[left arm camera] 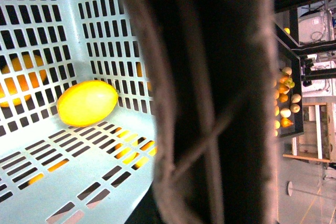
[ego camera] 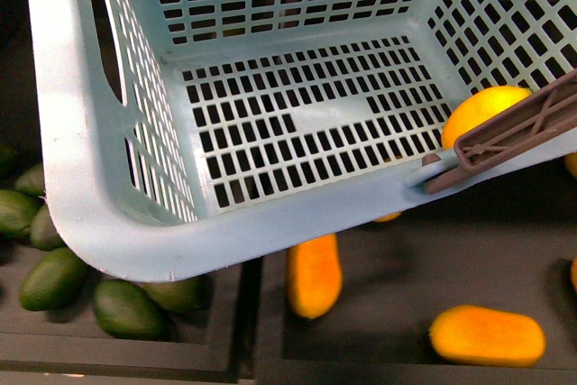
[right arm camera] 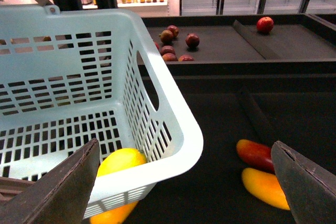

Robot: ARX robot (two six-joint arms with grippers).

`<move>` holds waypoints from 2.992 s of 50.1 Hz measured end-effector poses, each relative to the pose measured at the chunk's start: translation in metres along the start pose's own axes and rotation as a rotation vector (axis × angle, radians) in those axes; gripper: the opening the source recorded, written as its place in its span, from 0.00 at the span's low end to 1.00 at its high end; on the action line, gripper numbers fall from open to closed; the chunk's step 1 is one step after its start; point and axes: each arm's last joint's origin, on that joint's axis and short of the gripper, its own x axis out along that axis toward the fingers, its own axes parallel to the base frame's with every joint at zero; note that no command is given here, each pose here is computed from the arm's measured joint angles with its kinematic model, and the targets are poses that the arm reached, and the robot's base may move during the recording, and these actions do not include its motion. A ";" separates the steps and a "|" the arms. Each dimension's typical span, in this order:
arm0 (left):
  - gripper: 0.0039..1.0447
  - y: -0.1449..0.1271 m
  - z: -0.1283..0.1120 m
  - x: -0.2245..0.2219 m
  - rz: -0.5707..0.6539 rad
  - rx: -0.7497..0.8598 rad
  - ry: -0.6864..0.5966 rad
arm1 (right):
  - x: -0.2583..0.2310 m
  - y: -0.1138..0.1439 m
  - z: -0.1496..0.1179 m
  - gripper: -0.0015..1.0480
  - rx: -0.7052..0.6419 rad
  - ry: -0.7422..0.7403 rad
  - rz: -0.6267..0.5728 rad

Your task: Pick lemon and mango into basket

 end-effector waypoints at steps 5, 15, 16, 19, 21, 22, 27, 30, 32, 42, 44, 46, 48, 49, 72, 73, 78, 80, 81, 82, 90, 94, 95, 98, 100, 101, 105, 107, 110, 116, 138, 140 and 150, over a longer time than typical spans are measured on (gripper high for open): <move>0.04 0.000 0.000 0.000 0.000 0.000 0.000 | 0.000 0.000 0.000 0.92 0.000 0.000 -0.001; 0.04 0.001 0.001 0.000 0.001 -0.003 -0.003 | 0.000 0.000 0.000 0.92 0.000 0.000 0.006; 0.04 0.002 0.003 0.000 0.003 -0.005 -0.006 | 0.000 0.000 0.000 0.92 0.000 0.000 0.006; 0.04 0.002 0.005 -0.002 0.013 -0.006 -0.028 | 0.000 0.000 0.000 0.92 0.000 -0.001 0.006; 0.04 0.002 0.005 -0.002 0.016 0.003 -0.034 | 0.000 0.000 0.000 0.92 0.000 -0.001 0.006; 0.04 0.002 0.005 -0.002 0.016 0.005 -0.035 | 0.000 0.000 0.000 0.92 0.000 0.002 0.004; 0.04 0.002 0.005 -0.002 0.009 0.002 -0.024 | 0.006 -0.001 0.001 0.92 0.094 0.185 -0.133; 0.04 0.001 0.003 -0.002 0.005 -0.002 -0.017 | 0.013 -0.009 0.007 0.92 0.225 0.382 -0.335; 0.04 -0.001 0.001 -0.002 0.000 0.003 -0.009 | 0.016 -0.016 0.006 0.92 0.355 0.483 -0.435; 0.04 -0.003 -0.002 -0.002 -0.015 0.001 0.015 | 0.054 -0.060 0.004 0.92 0.591 0.467 -0.520; 0.04 -0.003 -0.002 -0.002 -0.013 -0.001 0.011 | 0.067 -0.071 -0.001 0.92 0.599 0.464 -0.525; 0.04 -0.002 -0.002 -0.002 -0.010 -0.002 0.007 | 0.080 -0.082 -0.008 0.92 0.599 0.471 -0.530; 0.04 -0.002 -0.001 -0.002 -0.005 -0.002 0.000 | 0.091 -0.090 -0.016 0.92 0.602 0.482 -0.522; 0.04 -0.001 0.000 -0.002 -0.002 -0.002 -0.005 | 0.097 -0.093 -0.020 0.92 0.601 0.490 -0.523; 0.04 -0.002 0.000 -0.002 -0.007 0.001 0.003 | 0.205 -0.098 -0.161 0.92 0.618 0.864 -0.424; 0.04 -0.002 0.000 -0.002 -0.007 0.001 0.002 | 0.209 -0.097 -0.165 0.92 0.627 0.870 -0.428; 0.04 -0.001 0.000 -0.002 -0.002 0.001 -0.005 | 0.226 -0.091 -0.182 0.92 0.648 0.900 -0.432; 0.04 -0.001 0.000 -0.002 -0.001 0.002 -0.008 | 0.232 -0.088 -0.187 0.92 0.655 0.909 -0.431; 0.04 -0.001 0.000 -0.002 -0.001 0.002 -0.008 | 0.235 -0.087 -0.189 0.92 0.658 0.913 -0.430; 0.04 -0.001 0.000 -0.002 -0.001 0.002 -0.008 | 0.238 -0.086 -0.191 0.92 0.659 0.917 -0.429; 0.04 -0.002 0.000 -0.002 -0.007 0.001 0.002 | 0.260 -0.076 -0.200 0.92 0.672 0.918 -0.414; 0.04 -0.002 0.000 -0.002 -0.007 0.002 0.002 | 0.268 -0.074 -0.203 0.92 0.675 0.919 -0.414; 0.04 -0.002 0.000 -0.002 -0.007 0.002 0.002 | 0.271 -0.074 -0.204 0.92 0.675 0.920 -0.414; 0.04 -0.001 0.000 -0.002 -0.006 0.002 0.000 | 0.275 -0.072 -0.209 0.92 0.669 0.926 -0.422; 0.04 -0.001 0.000 -0.002 -0.005 0.002 -0.001 | 0.277 -0.071 -0.213 0.92 0.665 0.937 -0.424; 0.04 -0.001 0.000 -0.002 -0.005 0.002 -0.001 | 0.278 -0.070 -0.214 0.92 0.665 0.942 -0.423; 0.04 -0.001 0.000 -0.002 -0.005 0.002 -0.001 | 0.282 -0.067 -0.221 0.92 0.656 0.953 -0.427; 0.04 -0.001 0.000 -0.002 -0.005 0.002 -0.001 | 0.283 -0.066 -0.224 0.92 0.651 0.961 -0.433; 0.04 -0.001 0.000 -0.002 -0.005 0.001 -0.001 | 0.284 -0.064 -0.229 0.90 0.643 0.969 -0.442; 0.04 -0.001 0.000 -0.002 -0.005 0.002 -0.001 | 0.288 -0.064 -0.228 0.73 0.639 0.961 -0.444; 0.04 -0.001 0.000 -0.002 -0.005 0.002 -0.002 | 0.238 -0.111 -0.178 0.59 0.741 0.831 -0.537; 0.04 -0.001 0.000 -0.002 -0.005 0.002 -0.001 | 0.229 -0.120 -0.161 0.59 0.759 0.789 -0.542; 0.04 -0.001 0.000 -0.002 -0.005 0.002 -0.001 | 0.177 -0.146 -0.076 0.59 0.796 0.597 -0.547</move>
